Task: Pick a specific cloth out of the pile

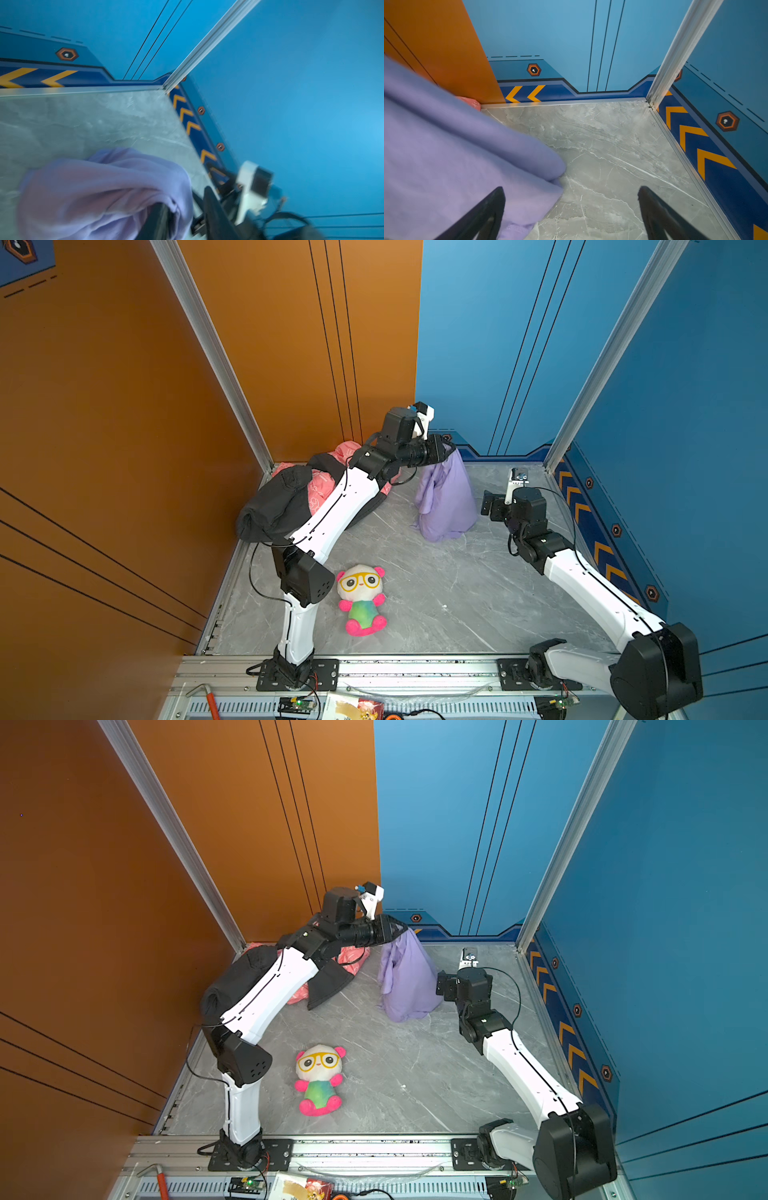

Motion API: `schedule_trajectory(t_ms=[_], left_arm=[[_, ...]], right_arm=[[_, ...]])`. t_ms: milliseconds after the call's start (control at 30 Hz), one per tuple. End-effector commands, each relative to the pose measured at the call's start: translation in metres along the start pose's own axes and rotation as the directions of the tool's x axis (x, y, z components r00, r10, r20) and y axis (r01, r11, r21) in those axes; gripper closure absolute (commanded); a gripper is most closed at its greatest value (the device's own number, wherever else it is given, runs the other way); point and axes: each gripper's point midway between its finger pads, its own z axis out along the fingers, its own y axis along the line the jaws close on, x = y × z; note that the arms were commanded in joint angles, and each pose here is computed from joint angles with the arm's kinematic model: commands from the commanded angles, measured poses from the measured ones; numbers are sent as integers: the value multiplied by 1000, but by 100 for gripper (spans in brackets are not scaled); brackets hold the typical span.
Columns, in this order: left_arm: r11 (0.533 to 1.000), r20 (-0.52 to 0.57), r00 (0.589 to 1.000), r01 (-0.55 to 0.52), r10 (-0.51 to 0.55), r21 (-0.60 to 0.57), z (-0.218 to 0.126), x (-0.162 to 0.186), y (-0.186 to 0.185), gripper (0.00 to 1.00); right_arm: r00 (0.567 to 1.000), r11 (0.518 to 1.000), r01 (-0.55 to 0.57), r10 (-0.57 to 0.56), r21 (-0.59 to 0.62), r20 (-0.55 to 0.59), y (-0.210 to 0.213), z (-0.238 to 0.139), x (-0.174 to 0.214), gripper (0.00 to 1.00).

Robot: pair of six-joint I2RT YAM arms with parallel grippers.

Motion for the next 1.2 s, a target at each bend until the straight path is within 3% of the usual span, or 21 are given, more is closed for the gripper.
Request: schedule_trajectory(t_ms=[0, 100, 167, 333, 633, 767, 933, 1167], left_arm=[[976, -90, 989, -129, 114, -175, -13, 21, 23, 40], [939, -114, 979, -197, 171, -283, -29, 24, 38, 10], [917, -93, 978, -208, 187, -340, -42, 18, 47, 0], [863, -46, 970, -235, 240, -447, -74, 1, 61, 2], [810, -5, 966, -218, 257, -545, -124, -5, 75, 2], [794, 13, 965, -208, 262, -571, -140, -7, 78, 2], [787, 16, 962, -213, 272, -579, -148, -6, 77, 2], [777, 21, 962, -206, 271, -595, -155, -3, 79, 2]], right_arm=[[997, 996, -78, 77, -42, -27, -3, -6, 6, 0], [995, 993, -94, 91, -74, -41, 0, -6, 9, 0], [994, 990, -102, 97, -98, -58, 4, -4, 13, 0], [985, 978, -122, 99, -167, -138, 29, 6, 25, 5], [944, 947, -58, -51, -316, -327, 111, 20, 70, 7], [910, 962, -120, 7, -247, -414, 120, 34, 89, 8], [862, 969, -147, 27, -198, -505, 128, 51, 104, 16], [751, 967, -190, 33, -167, -659, 144, 66, 145, 48]])
